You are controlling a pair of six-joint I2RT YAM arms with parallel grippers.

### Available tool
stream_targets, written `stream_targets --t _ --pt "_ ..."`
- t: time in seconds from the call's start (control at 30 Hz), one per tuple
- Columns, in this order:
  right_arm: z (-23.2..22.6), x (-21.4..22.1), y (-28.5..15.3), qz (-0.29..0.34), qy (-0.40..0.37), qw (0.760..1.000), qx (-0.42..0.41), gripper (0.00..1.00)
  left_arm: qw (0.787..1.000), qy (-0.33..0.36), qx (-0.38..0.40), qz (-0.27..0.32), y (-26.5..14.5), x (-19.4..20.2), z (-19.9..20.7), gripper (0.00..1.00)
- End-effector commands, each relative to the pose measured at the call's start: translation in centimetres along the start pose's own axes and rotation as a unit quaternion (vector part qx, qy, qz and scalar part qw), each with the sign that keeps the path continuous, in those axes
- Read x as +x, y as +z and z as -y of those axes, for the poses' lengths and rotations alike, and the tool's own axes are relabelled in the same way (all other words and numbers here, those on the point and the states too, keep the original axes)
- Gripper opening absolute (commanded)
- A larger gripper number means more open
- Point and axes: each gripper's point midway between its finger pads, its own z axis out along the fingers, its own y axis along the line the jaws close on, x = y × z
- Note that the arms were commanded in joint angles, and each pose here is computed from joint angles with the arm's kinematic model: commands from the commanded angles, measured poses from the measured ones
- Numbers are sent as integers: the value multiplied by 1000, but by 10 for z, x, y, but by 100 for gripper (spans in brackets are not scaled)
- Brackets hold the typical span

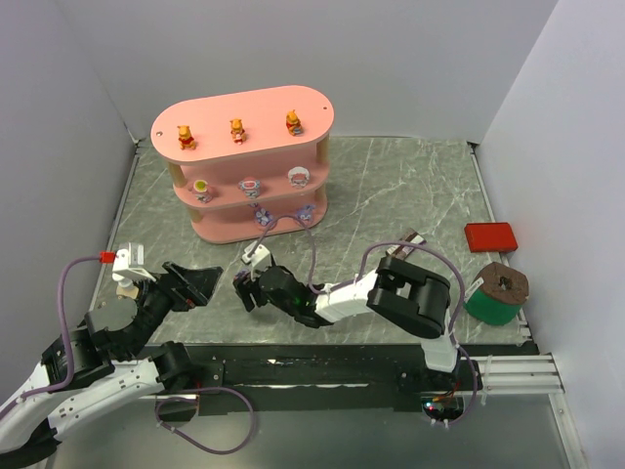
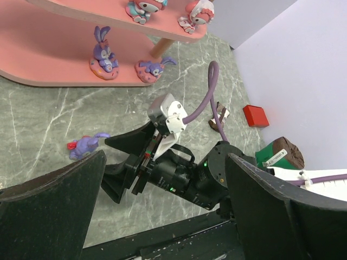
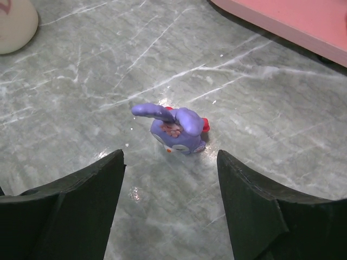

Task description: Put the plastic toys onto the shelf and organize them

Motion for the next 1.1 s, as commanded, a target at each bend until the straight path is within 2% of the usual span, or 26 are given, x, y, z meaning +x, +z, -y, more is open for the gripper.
stream_targets --t 0.0,0.2,0.73,1.07 --pt "-5 -50 -3 45 10 999 -16 72 1000 0 0 7 -1 -3 0 96" --pt "-4 -54 4 46 15 999 -14 59 1000 -1 -1 7 -1 -4 0 97" --pt "2 -43 22 22 17 1000 13 56 1000 -2 1 9 -1 -4 0 97" --pt "2 -31 26 8 24 1000 17 50 1000 -1 0 7 -1 -4 0 96"
